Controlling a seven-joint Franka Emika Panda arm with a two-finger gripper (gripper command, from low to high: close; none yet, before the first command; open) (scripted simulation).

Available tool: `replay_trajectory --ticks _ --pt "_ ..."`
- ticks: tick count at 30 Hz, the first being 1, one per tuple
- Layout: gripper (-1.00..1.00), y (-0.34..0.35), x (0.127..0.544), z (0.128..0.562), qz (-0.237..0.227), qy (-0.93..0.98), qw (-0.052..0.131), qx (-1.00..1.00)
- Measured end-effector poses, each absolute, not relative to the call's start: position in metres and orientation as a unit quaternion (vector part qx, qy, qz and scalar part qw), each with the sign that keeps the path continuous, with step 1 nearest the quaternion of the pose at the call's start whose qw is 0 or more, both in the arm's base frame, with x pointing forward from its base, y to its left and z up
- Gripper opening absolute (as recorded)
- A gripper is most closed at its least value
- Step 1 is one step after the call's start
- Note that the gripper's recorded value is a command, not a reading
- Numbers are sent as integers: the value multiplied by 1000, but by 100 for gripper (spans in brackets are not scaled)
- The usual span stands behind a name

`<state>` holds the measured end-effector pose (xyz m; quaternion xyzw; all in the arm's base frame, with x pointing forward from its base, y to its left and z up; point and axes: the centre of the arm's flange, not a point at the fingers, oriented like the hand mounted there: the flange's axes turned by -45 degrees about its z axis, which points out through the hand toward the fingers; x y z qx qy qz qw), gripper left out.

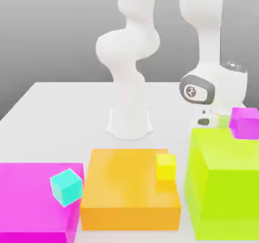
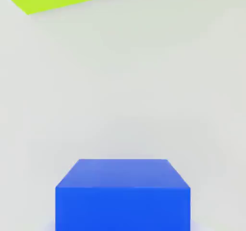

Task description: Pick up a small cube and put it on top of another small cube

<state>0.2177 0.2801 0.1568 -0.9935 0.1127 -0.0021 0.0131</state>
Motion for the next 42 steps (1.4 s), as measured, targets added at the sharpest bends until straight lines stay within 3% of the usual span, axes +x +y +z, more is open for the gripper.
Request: replay_trajectory --ticks 10,18,26,33,37,39,42 --pt "-100 277 217 183 -2 111 10 -994" --pt "-100 268 228 200 1 123 -5 -992" --pt "-100 303 289 276 16 150 -8 -989" --pt "-100 331 316 370 43 147 16 -988" --pt "-100 306 342 439 38 199 30 -979" --pt "-100 280 352 451 16 239 12 -971" --pt "-100 273 356 423 2 252 3 -968"
